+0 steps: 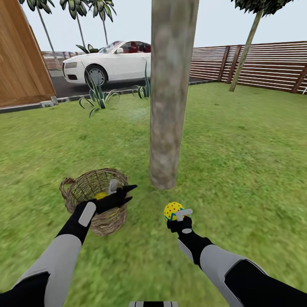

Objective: Take the three Easter eggs out of the wicker basket on the lawn in the garden, then place them on the lawn next to a single tree (choose any tree) so that all three eggs are next to the same tree and none are left in the basket.

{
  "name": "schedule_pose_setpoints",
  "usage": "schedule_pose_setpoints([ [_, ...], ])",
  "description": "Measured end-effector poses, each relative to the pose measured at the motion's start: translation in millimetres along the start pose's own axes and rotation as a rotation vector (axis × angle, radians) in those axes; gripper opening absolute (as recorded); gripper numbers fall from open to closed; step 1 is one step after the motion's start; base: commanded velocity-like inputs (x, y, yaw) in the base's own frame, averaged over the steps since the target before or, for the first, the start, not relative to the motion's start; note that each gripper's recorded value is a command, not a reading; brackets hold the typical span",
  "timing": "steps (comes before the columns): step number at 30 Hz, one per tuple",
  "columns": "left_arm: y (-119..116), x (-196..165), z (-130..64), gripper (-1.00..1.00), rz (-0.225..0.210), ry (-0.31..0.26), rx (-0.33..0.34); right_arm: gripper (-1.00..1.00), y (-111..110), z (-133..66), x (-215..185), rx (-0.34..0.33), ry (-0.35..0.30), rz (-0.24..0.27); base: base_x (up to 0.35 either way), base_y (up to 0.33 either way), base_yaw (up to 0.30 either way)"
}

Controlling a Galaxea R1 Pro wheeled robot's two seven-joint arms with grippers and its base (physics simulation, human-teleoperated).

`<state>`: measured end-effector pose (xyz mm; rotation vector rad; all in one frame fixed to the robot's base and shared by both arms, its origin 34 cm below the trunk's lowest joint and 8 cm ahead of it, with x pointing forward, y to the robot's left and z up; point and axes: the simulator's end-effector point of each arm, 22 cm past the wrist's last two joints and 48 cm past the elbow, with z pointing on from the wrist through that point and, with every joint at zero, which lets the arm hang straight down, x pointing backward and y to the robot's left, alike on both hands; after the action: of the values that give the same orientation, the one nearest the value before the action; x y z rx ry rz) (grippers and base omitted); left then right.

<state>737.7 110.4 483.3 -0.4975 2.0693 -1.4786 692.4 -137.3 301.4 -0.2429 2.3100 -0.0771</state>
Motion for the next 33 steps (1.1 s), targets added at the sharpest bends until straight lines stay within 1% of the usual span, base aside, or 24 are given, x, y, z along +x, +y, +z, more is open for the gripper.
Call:
schedule_pose_setpoints([
  [4, -9, 14, 11.4, 1.00, 0.007, 0.027, 0.014, -1.00, 0, -0.1, 1, 0.000, 0.001, 0.000, 0.000, 0.000, 0.000],
  [10, -6, 40, 31.7, 1.00, -0.004, 0.078, 0.021, -1.00, 3, 6.7, 15, -0.006, 0.023, -0.004, 0.000, 0.000, 0.000],
  [11, -10, 56, 41.5, 1.00, 0.009, 0.117, 0.024, -1.00, 4, 7.8, 17, -0.007, 0.026, -0.005, 0.000, 0.000, 0.000],
  [12, -9, 58, 43.7, 1.00, 0.005, 0.121, 0.024, -1.00, 4, 8.9, 20, -0.008, 0.030, -0.006, 0.000, 0.000, 0.000],
  [16, -2, 65, 48.7, 1.00, -0.010, 0.131, 0.022, -1.00, 6, 13.2, 29, -0.011, 0.046, -0.006, 0.000, 0.000, 0.000],
  [19, 3, 79, 55.0, 1.00, 0.014, 0.175, 0.009, -1.00, 8, 16.3, 37, -0.013, 0.058, -0.005, 0.000, 0.000, 0.000],
  [20, 4, 81, 56.2, 1.00, 0.019, 0.181, 0.008, -1.00, 8, 17.3, 39, -0.013, 0.061, -0.004, 0.000, 0.000, 0.000],
  [23, 8, 83, 58.5, 1.00, 0.020, 0.188, 0.004, -1.00, 9, 20.3, 46, -0.015, 0.074, -0.004, 0.000, 0.000, 0.000],
  [28, 21, 87, 61.1, 1.00, 0.007, 0.196, -0.006, -1.00, 11, 25.2, 58, -0.016, 0.091, -0.002, 0.000, 0.000, 0.000],
  [30, 26, 89, 62.1, 1.00, 0.000, 0.198, -0.010, -1.00, 13, 27.6, 57, -0.018, 0.088, 0.004, 0.000, 0.000, 0.000],
  [33, 25, 88, 62.0, 1.00, 0.000, 0.198, -0.009, -1.00, 14, 27.8, 55, -0.018, 0.084, 0.008, 0.000, 0.000, 0.000],
])
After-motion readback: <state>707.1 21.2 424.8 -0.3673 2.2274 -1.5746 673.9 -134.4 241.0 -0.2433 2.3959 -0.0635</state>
